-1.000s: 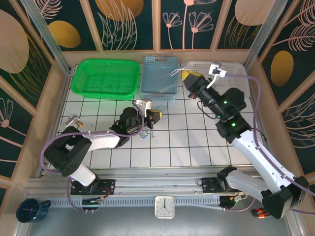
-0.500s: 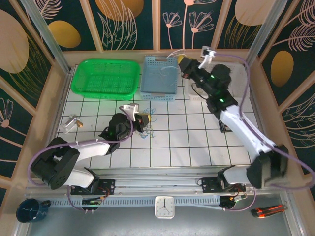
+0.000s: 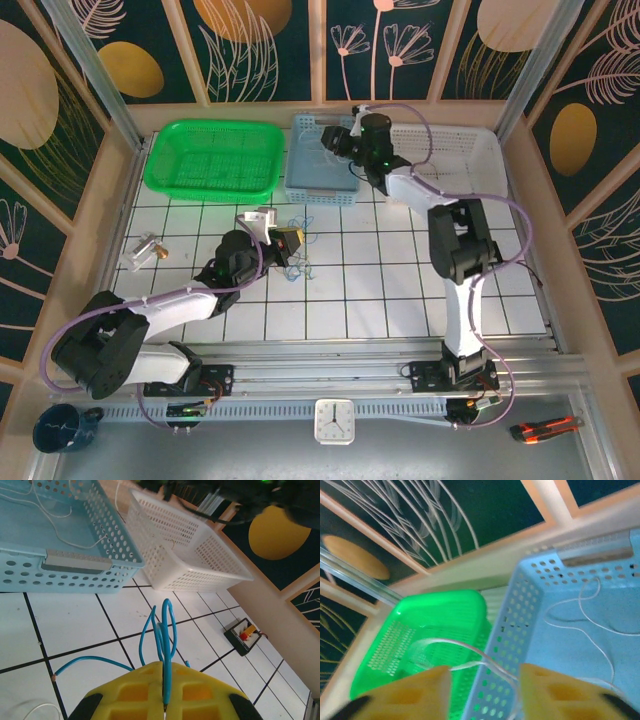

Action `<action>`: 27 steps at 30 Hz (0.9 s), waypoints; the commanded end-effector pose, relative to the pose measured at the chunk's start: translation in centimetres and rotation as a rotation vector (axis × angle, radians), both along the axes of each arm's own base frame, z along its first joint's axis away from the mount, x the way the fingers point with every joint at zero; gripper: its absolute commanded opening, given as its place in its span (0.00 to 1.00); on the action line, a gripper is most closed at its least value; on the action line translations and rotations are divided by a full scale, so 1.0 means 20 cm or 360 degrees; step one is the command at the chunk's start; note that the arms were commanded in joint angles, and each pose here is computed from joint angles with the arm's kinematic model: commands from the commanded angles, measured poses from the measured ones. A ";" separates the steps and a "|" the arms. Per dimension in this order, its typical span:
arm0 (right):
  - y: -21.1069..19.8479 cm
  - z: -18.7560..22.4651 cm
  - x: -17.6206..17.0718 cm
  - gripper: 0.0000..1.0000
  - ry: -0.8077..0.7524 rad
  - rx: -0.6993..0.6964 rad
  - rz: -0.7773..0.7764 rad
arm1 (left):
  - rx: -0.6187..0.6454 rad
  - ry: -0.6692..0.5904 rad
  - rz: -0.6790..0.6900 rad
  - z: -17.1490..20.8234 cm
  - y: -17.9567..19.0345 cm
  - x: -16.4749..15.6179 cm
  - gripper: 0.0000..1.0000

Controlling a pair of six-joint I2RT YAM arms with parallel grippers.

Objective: Untangle the cables

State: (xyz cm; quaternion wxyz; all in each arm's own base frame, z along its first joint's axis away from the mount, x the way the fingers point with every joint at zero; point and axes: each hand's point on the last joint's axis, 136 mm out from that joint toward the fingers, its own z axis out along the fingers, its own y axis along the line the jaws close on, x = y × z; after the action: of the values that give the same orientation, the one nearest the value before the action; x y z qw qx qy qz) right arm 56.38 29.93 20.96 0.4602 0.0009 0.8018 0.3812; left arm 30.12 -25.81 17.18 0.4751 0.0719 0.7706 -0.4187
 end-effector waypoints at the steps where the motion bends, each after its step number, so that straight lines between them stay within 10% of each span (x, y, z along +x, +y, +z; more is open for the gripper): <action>1: 0.04 -0.09 0.05 0.60 0.0067 -0.0109 0.0030 | -0.0039 0.0016 0.0002 0.02 0.00 0.00 0.00; 13: 0.03 0.29 -0.17 0.73 -0.0139 -0.0010 0.0170 | -0.0031 0.0028 0.0007 0.02 -0.01 0.01 0.00; 27: 0.07 -0.13 0.01 0.85 0.0168 -0.0916 0.0127 | -0.0099 0.0055 0.0005 0.03 -0.03 0.03 0.00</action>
State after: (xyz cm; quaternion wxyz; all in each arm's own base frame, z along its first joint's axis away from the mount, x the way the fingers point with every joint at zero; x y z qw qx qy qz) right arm 57.06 32.93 27.68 0.4881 -0.1219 0.8267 0.2518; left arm 30.21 -25.88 16.28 0.4557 0.0535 0.7812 -0.4234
